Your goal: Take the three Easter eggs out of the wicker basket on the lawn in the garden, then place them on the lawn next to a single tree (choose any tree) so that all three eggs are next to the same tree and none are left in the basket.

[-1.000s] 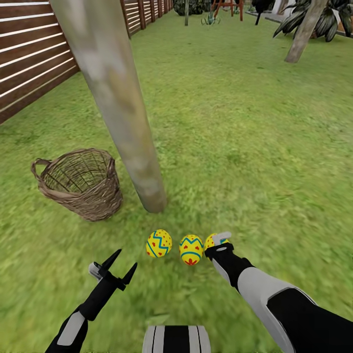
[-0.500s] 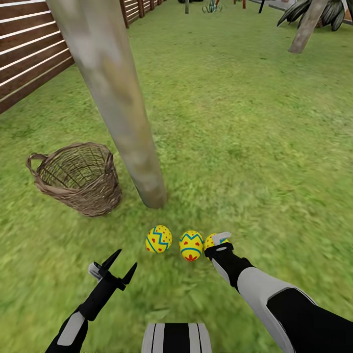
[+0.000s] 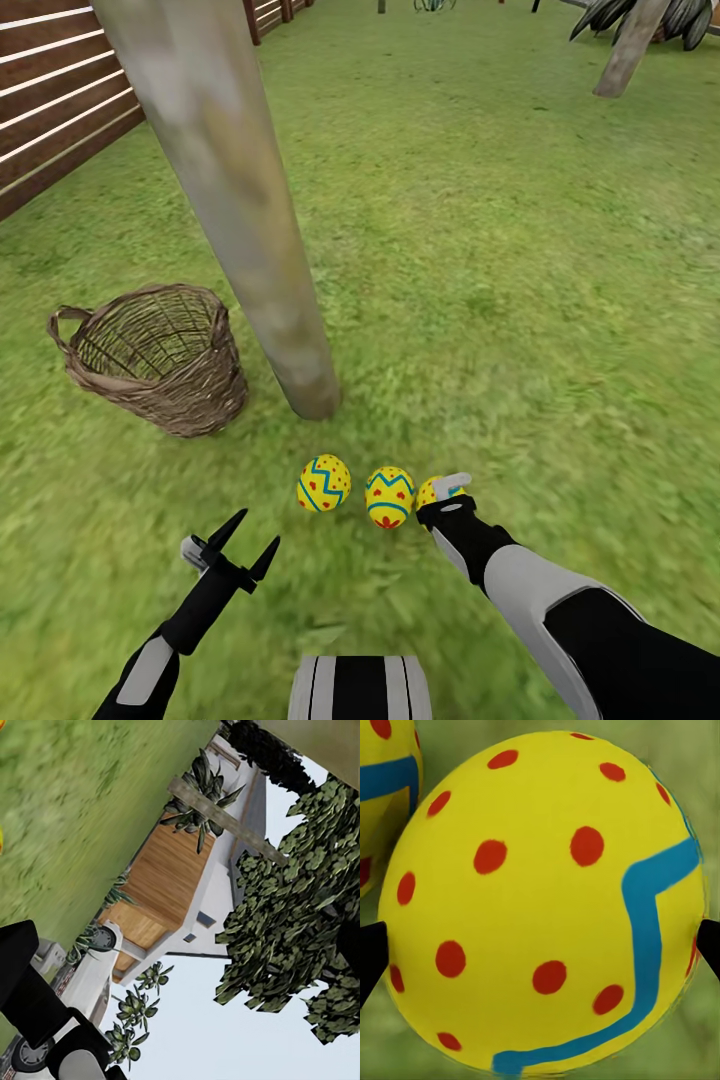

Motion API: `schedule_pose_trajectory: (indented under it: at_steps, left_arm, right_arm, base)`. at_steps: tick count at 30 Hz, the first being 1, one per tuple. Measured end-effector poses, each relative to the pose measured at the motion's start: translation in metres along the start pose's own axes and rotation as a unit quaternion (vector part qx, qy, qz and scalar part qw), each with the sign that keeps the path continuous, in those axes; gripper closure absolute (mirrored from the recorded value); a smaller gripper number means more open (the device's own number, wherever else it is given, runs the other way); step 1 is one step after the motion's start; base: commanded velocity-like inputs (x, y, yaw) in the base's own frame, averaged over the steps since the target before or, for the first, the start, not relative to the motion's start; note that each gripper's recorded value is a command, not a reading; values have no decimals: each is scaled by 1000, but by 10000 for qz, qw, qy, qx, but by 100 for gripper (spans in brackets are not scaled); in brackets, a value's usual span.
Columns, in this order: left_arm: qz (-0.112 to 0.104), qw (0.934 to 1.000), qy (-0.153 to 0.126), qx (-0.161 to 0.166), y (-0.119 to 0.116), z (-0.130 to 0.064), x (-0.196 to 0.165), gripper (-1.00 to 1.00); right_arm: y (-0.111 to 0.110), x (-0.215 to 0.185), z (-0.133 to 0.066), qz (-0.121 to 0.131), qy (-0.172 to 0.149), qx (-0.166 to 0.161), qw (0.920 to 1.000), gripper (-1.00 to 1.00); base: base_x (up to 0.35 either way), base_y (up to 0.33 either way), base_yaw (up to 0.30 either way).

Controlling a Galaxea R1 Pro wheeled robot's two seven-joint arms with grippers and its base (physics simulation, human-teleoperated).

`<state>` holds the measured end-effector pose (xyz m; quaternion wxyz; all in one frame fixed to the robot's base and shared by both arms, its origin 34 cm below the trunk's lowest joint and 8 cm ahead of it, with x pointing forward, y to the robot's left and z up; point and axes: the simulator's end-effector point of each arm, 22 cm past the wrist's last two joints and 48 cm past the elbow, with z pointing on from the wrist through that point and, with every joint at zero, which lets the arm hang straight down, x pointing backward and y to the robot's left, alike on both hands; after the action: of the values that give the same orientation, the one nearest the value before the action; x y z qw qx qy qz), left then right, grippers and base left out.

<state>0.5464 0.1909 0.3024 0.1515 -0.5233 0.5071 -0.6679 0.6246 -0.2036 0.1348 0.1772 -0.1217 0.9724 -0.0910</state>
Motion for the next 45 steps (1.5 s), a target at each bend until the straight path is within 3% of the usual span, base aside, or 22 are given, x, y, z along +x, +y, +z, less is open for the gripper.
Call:
schedule_pose_trajectory:
  at_steps: [5, 38, 42, 43, 45]
  left_arm:
    - [1, 10000, 3, -8, 0, 0, 0, -100]
    - [354, 9976, 311, 501, -65, 17, 29, -100]
    - [372, 9972, 348, 550, -71, 19, 33, -100]
    - [300, 9982, 347, 392, -60, 20, 36, -100]
    - [284, 9975, 552, -331, -24, 32, 56, -100]
  right_arm:
    - [0, 0, 0, 2, 1, 0, 10000, -100]
    - [-29, -65, -56, 136, -627, 190, 9978, -100]
    - [-38, -88, -68, 191, -854, 225, 9959, -100]
    - [-40, -91, -70, 189, -879, 243, 9957, -100]
    - [-45, -88, -72, 225, -841, 277, 9958, -100]
  base:
    - [0, 0, 0]
    - [0, 0, 0]
    - [0, 0, 0]
    - [0, 0, 0]
    - [0, 0, 0]
